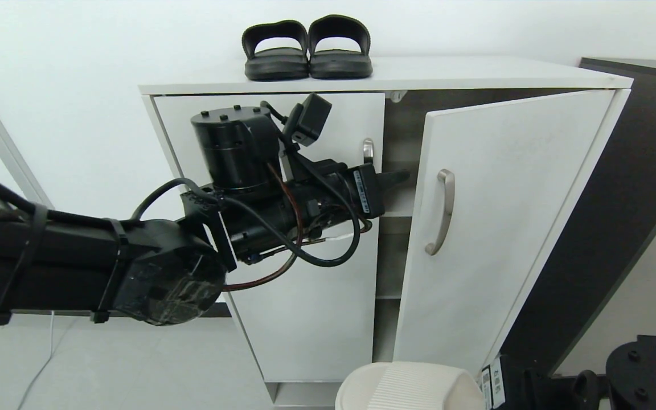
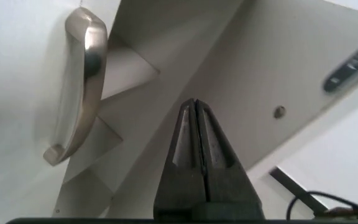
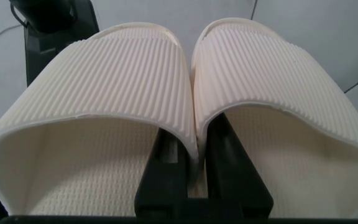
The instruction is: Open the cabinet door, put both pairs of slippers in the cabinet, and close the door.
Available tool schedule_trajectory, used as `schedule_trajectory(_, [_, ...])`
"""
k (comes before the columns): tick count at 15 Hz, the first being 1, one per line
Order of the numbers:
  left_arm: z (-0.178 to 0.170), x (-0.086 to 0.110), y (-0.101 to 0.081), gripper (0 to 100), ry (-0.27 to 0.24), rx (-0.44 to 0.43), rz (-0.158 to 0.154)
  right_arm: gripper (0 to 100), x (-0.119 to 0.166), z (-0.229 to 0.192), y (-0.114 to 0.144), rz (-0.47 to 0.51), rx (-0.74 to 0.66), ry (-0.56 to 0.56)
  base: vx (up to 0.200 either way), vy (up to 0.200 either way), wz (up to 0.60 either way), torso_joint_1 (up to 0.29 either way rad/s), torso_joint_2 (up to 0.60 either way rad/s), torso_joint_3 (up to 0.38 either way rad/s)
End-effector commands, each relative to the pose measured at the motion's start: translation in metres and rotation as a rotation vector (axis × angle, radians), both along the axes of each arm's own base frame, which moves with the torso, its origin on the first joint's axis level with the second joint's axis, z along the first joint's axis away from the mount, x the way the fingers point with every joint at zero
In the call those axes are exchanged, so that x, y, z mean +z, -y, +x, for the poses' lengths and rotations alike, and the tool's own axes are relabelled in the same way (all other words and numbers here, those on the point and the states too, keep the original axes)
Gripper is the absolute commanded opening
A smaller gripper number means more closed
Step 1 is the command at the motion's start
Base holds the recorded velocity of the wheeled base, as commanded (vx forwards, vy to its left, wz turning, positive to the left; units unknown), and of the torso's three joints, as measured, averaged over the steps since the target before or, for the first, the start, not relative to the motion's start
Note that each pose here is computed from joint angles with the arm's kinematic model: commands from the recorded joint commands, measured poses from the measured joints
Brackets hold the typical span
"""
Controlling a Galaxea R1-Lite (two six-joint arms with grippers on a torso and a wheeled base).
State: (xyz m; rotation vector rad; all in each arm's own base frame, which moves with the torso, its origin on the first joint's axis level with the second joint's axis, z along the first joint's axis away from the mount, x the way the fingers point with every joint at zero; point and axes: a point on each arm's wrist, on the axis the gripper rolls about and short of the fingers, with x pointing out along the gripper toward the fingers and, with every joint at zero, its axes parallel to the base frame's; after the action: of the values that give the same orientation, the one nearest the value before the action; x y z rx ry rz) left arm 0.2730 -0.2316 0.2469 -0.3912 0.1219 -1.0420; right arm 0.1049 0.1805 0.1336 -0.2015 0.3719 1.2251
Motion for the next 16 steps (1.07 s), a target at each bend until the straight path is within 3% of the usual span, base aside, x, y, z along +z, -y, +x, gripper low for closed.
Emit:
schedule_trajectory(1, [0.008, -0.006, 0.007, 0, -0.010, 0.003, 0.008, 0, -0.003, -0.001, -0.002, -0.011, 0.009, -0.006, 0.000, 0.000, 0.00, 0.000, 0.00, 0.000])
schedule_trajectory(4, [0.011, -0.008, 0.010, 0, -0.010, 0.007, 0.007, 0, -0.005, -0.004, -0.002, -0.018, 0.020, -0.010, -0.200, 0.000, 0.00, 0.004, 0.00, 0.002])
schedule_trajectory(6, [0.000, -0.008, 0.021, 0, -0.005, -0.037, 0.009, 0, -0.007, -0.005, -0.003, -0.027, 0.028, -0.016, -0.200, 0.000, 0.00, -0.005, 0.00, 0.002])
schedule_trajectory(9, [-0.027, -0.011, 0.043, 0, 0.031, -0.124, 0.040, 0, -0.011, -0.006, -0.003, -0.040, 0.033, -0.023, -0.200, 0.000, 0.00, -0.002, 0.00, 0.002])
schedule_trajectory(16, [-0.025, -0.005, 0.031, 0, 0.048, -0.081, 0.027, 0, -0.011, -0.007, -0.003, -0.041, 0.035, -0.025, -0.029, 0.000, 0.00, 0.001, 0.00, 0.001])
